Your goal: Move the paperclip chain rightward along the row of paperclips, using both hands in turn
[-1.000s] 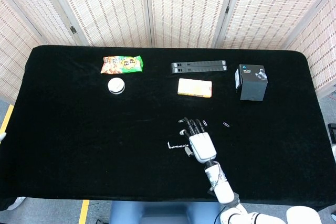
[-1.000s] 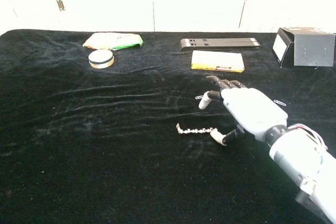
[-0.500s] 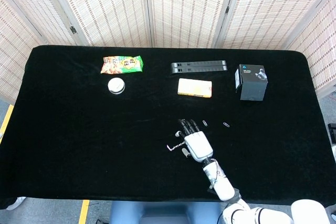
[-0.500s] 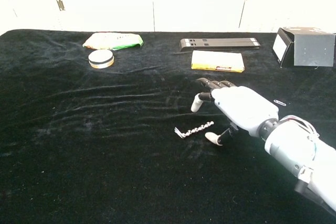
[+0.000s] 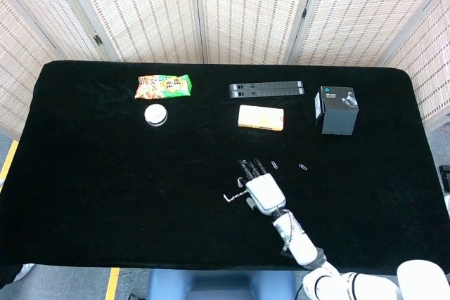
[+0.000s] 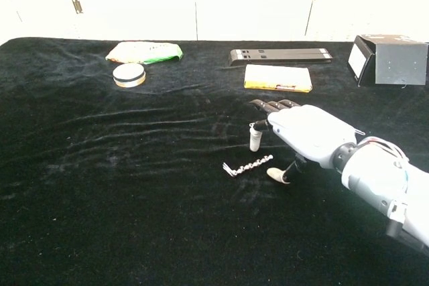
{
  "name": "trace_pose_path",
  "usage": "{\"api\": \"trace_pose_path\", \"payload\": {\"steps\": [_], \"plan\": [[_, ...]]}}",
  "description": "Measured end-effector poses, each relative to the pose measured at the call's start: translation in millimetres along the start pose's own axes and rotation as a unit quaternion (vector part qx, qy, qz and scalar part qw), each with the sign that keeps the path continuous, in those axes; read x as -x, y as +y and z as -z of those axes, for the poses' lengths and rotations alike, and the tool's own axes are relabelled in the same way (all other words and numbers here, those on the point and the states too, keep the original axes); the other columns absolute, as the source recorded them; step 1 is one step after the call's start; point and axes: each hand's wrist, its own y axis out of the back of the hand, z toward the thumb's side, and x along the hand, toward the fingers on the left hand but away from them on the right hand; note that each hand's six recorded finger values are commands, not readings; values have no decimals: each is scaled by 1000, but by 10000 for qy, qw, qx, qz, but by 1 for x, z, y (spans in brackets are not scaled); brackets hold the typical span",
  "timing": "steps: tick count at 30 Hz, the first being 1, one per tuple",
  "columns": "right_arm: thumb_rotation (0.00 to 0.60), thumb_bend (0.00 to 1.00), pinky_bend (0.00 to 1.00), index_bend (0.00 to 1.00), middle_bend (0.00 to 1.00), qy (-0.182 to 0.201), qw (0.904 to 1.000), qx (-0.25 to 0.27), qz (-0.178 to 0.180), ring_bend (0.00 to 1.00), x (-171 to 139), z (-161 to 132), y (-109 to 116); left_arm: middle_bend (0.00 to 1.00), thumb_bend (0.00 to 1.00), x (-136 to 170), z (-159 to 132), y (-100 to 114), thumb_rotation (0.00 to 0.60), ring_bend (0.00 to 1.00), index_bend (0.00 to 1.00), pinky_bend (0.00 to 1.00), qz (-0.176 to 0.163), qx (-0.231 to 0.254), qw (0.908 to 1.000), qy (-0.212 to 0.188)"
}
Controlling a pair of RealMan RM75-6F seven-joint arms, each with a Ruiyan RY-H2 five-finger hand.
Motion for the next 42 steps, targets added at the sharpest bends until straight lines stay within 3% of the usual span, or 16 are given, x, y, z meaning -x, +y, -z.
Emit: {"api": "trace_pose_path", "payload": {"steps": [42], "plan": [[600, 384, 0, 570, 10, 117, 9987, -371, -341, 0, 24, -5, -4, 417, 156, 0, 19, 1, 600, 343, 141, 518, 181, -19, 9996, 222]]}}
